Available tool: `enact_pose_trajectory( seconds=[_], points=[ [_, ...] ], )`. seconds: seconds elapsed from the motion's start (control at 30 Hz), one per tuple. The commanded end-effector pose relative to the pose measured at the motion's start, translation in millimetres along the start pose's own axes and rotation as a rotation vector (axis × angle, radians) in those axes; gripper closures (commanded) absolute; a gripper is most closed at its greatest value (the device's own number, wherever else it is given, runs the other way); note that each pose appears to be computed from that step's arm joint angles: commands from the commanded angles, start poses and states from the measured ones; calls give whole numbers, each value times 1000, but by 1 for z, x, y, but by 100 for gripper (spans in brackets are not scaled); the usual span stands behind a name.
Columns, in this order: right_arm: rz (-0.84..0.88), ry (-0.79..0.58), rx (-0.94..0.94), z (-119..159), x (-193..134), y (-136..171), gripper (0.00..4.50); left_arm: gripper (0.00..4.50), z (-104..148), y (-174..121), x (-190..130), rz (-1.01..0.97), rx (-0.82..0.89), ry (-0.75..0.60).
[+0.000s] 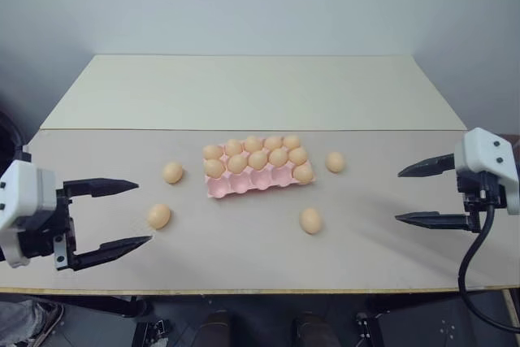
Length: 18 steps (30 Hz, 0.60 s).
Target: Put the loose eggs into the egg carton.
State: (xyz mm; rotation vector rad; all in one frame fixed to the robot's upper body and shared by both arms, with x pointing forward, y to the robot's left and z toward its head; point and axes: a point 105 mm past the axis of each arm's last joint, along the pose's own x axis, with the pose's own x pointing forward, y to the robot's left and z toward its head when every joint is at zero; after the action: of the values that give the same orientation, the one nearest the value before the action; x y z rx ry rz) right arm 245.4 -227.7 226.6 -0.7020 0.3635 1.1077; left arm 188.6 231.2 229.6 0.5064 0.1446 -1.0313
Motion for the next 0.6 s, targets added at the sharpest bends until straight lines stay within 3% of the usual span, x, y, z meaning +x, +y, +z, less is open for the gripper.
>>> enact_pose_trajectory(
  seconds=[0.03,0.2,0.6],
  points=[
    [-21,-21,-53,10,-6,-2,0,2,3,3,-6,26,35,3],
    [-22,-21,-54,10,-6,-2,0,2,12,9,-3,62,43,-52],
    [-39,-18,-49,10,-8,-4,0,2,9,6,1,30,46,-35]
  ],
)
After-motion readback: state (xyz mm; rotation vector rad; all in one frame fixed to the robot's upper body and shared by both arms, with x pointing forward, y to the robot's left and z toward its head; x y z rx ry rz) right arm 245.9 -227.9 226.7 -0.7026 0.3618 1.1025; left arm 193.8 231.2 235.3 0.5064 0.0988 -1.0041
